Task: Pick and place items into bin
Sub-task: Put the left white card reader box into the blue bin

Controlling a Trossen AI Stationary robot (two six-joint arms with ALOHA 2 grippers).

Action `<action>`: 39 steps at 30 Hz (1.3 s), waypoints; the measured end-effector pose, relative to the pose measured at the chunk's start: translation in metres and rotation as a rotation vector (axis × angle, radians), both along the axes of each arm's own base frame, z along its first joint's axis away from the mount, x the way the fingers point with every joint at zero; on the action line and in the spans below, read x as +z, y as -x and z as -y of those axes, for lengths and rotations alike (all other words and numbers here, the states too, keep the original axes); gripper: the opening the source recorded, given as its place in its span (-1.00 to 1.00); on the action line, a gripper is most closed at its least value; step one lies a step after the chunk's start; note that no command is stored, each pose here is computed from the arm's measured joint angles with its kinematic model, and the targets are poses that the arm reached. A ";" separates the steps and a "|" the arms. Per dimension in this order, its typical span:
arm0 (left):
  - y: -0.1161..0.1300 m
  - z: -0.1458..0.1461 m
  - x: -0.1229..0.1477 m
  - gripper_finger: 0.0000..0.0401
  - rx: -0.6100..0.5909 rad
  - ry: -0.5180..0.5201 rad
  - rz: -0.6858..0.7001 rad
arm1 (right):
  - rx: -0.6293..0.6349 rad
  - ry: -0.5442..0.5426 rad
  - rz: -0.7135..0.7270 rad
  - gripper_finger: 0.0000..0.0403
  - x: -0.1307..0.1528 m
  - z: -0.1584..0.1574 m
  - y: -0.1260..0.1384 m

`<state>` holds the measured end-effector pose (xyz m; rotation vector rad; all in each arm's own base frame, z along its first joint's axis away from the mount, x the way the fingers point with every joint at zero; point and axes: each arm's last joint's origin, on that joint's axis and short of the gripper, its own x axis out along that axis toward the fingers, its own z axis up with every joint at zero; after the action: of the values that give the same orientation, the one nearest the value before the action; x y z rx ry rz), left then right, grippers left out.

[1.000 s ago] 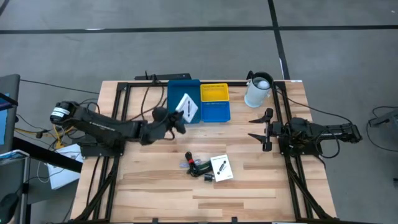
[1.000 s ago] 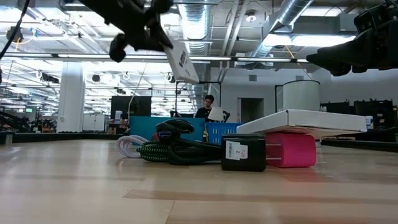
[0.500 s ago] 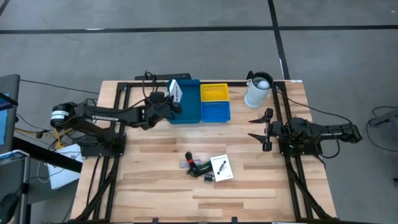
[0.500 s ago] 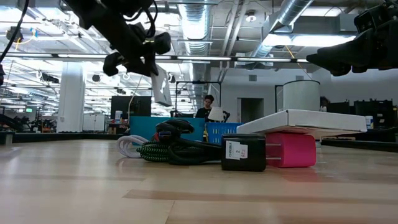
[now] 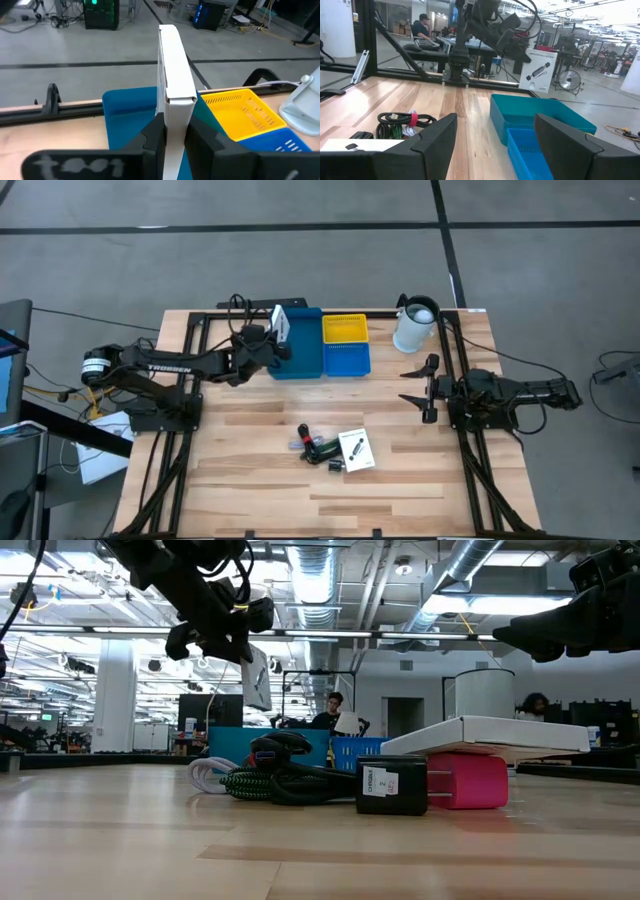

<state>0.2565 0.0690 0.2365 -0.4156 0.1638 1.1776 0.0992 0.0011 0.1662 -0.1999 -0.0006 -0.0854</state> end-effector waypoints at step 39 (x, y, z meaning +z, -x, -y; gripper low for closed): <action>-0.119 -0.091 0.019 -0.77 -0.385 -0.043 -0.020 | 0.002 0.000 0.000 0.29 0.000 0.000 0.000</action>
<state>0.3753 0.1601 0.2555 -0.3176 0.2245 0.8046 0.0992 0.0011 0.1662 -0.1999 -0.0012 -0.0833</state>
